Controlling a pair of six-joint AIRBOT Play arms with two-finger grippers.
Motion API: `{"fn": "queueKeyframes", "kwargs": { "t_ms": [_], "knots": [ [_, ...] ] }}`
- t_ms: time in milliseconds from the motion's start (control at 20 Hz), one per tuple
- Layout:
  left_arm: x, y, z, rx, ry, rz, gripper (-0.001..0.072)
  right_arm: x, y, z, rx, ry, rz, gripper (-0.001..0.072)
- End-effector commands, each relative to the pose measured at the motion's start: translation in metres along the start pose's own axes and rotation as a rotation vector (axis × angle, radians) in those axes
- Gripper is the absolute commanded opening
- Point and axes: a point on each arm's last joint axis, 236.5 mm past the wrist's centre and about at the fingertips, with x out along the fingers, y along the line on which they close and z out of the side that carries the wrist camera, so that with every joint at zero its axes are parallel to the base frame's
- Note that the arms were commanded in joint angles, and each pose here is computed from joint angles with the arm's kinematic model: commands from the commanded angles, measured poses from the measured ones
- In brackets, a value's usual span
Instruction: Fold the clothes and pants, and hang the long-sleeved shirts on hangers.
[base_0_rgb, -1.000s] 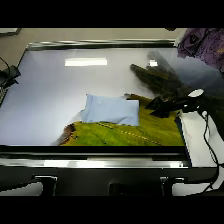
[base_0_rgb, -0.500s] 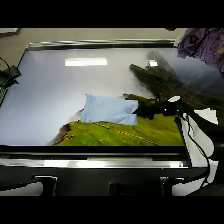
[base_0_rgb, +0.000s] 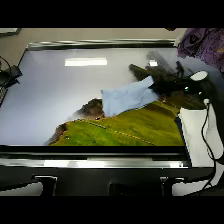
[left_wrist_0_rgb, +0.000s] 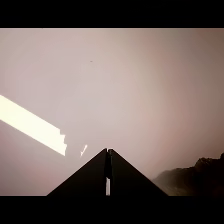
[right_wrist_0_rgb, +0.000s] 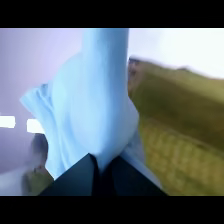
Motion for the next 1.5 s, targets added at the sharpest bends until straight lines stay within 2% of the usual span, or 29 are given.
{"fn": "queueKeyframes", "kwargs": {
  "t_ms": [0,350,850,1150,1450],
  "knots": [
    [0.0,-0.005,-0.002,-0.001,0.007,-0.018,0.0016,-0.064,-0.021,0.054,0.055,-0.153,-0.116,0.0029],
    [0.0,-0.009,-0.004,-0.005,0.016,-0.034,0.0016,-0.191,-0.067,0.101,0.231,-0.452,-0.239,0.0029],
    [-0.001,-0.018,-0.007,-0.005,0.026,-0.062,0.0016,-0.306,-0.07,0.087,0.363,-0.724,-0.441,0.0029],
    [0.001,-0.017,-0.008,-0.004,0.028,-0.06,0.0016,-0.325,-0.056,0.054,0.405,-0.703,-0.485,0.0029],
    [0.014,-0.013,-0.023,-0.003,0.076,-0.045,0.0016,-0.356,-0.063,0.001,0.432,-0.648,-0.659,0.0029]
  ]
}}
